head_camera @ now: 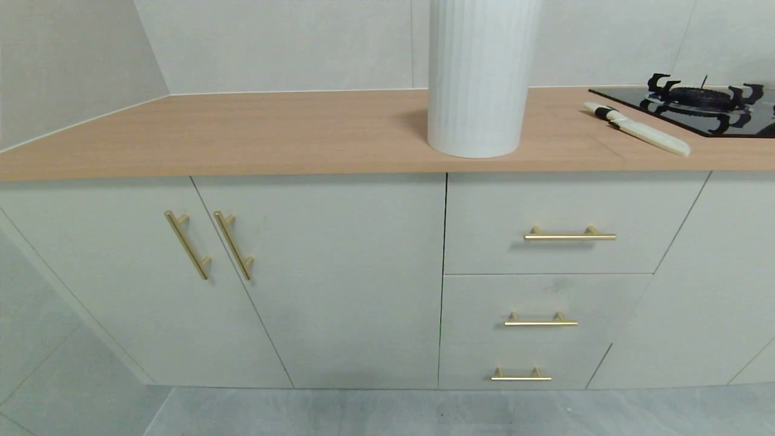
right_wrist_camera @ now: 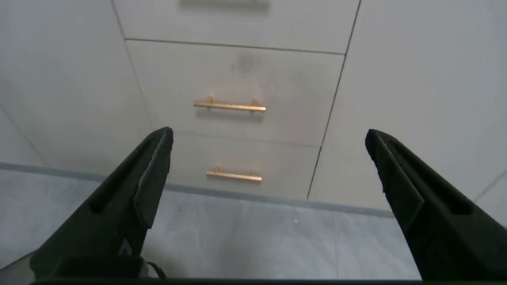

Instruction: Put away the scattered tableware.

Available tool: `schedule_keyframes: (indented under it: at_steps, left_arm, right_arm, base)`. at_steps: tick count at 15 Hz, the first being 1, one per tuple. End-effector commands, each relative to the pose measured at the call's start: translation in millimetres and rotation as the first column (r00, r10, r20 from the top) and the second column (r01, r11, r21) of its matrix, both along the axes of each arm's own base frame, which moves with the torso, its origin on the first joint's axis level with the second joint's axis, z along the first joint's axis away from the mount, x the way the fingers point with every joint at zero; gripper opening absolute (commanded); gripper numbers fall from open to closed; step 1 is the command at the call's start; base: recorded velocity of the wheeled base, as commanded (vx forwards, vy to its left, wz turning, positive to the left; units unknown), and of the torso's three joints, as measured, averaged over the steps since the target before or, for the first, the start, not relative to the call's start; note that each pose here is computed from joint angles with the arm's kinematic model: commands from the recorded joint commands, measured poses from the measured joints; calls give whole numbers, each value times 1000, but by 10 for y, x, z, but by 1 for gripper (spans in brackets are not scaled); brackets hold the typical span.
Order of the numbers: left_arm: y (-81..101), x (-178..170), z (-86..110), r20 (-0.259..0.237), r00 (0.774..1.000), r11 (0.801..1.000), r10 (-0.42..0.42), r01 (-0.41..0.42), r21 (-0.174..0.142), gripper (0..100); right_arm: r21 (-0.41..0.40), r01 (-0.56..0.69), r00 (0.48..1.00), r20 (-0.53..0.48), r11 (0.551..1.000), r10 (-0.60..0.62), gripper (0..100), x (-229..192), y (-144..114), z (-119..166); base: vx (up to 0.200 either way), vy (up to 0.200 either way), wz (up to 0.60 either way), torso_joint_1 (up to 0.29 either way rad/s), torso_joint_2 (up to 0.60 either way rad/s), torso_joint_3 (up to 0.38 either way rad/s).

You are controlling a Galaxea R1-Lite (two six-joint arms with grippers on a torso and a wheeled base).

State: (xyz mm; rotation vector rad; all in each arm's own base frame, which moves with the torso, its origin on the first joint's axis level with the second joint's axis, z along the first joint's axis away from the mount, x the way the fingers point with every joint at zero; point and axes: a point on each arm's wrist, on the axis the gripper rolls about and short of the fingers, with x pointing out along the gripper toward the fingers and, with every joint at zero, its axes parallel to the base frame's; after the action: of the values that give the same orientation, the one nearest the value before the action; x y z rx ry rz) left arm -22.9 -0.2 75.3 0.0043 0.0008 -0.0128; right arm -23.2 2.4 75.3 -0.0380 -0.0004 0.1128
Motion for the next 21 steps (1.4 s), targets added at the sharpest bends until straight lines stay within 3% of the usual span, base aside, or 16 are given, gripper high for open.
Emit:
schedule_keyframes:
  at_steps: [1,8,21]
  left_arm:
    - [0,1,0,-1,1000,1000,0,0,0,100]
    - [0,1,0,-1,1000,1000,0,0,0,100]
    - [0,1,0,-1,1000,1000,0,0,-1,100]
  right_arm:
    - [0,-2,1000,-3,1000,2,100,2,0,0]
    - [0,-2,1000,-3,1000,2,100,2,0,0]
    - [0,-1,1000,-3,1000,1,100,2,0,0]
  base:
    - [200,0,0,7,7,2]
    - [200,0,0,2,1,4]
    - [0,0,-46,1,1,0]
